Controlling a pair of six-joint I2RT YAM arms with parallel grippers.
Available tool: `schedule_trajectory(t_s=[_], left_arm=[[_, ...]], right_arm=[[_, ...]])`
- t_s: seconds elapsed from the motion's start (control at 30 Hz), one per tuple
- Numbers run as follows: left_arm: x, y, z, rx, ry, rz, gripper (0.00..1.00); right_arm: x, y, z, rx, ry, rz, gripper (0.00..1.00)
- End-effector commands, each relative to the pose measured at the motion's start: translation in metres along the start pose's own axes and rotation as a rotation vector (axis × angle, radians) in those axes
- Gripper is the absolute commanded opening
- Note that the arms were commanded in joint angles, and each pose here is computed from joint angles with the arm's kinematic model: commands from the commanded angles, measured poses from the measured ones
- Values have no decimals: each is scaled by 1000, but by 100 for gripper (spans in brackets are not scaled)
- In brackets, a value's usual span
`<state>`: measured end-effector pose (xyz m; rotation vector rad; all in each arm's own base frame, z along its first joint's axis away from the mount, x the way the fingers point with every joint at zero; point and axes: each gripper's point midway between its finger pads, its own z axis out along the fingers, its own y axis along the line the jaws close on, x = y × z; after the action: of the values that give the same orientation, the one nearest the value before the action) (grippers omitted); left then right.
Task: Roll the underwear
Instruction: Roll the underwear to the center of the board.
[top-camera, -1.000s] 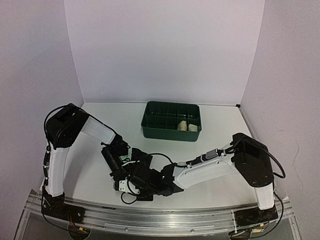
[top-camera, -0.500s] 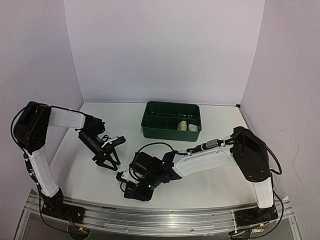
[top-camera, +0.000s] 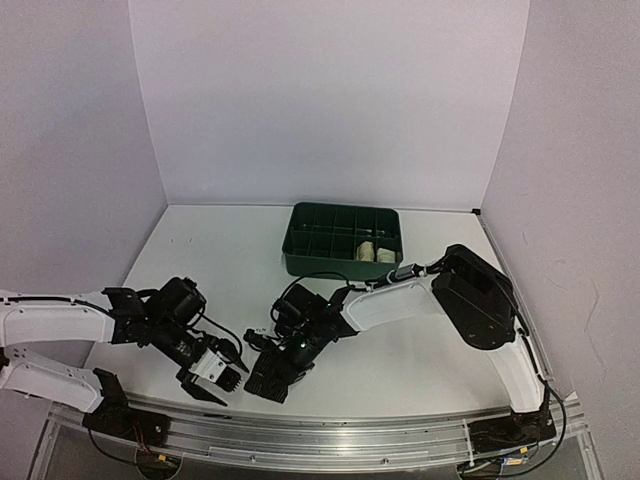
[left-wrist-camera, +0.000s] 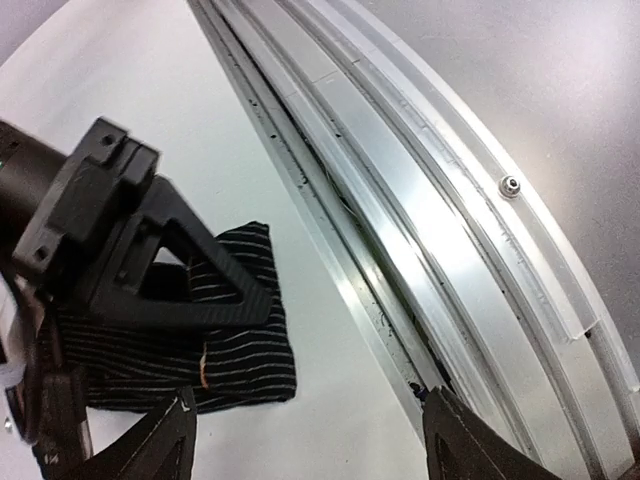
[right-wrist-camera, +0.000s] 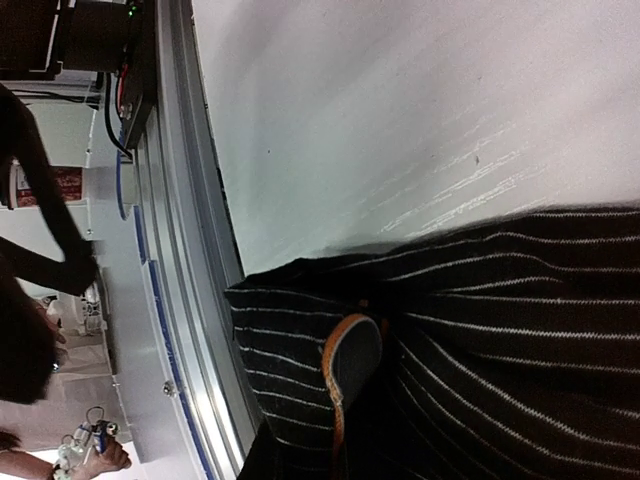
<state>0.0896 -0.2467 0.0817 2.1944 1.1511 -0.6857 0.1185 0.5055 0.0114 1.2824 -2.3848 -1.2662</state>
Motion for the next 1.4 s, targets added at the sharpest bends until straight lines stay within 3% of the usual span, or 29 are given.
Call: schedule_trajectory(t_s=[0.0, 0.23, 0.4, 0.67, 0.73, 0.83, 0.9, 1.07, 1.17, 1.27, 1.37], left_arm=[[4, 27, 24, -121, 109, 115, 78], [21, 42, 51, -133, 210, 94, 71], [34, 32, 59, -94, 242, 104, 58], [36, 31, 65, -66, 249, 118, 31], [38, 29, 66, -54, 253, 118, 19], [37, 24, 66, -35, 251, 130, 0], [41, 20, 65, -28, 262, 130, 0], [46, 8, 60, -6, 276, 94, 0], [48, 0, 59, 20, 281, 65, 0], [46, 1, 58, 10, 275, 52, 0], [44, 3, 58, 0, 265, 45, 0]], right_arm=[[61, -50, 29, 69, 169, 262, 0], [56, -55, 25, 55, 140, 288, 0], [48, -53, 23, 50, 120, 275, 0], [38, -51, 16, 53, 92, 262, 0], [35, -50, 13, 56, 84, 258, 0], [28, -46, 8, 62, 63, 251, 10], [20, -42, -1, 74, 36, 240, 24], [-10, -10, -55, 150, -115, 161, 42], [-15, -4, -84, 224, -196, 190, 53], [-11, -8, -107, 314, -273, 269, 54], [6, -43, -125, 472, -367, 455, 54]])
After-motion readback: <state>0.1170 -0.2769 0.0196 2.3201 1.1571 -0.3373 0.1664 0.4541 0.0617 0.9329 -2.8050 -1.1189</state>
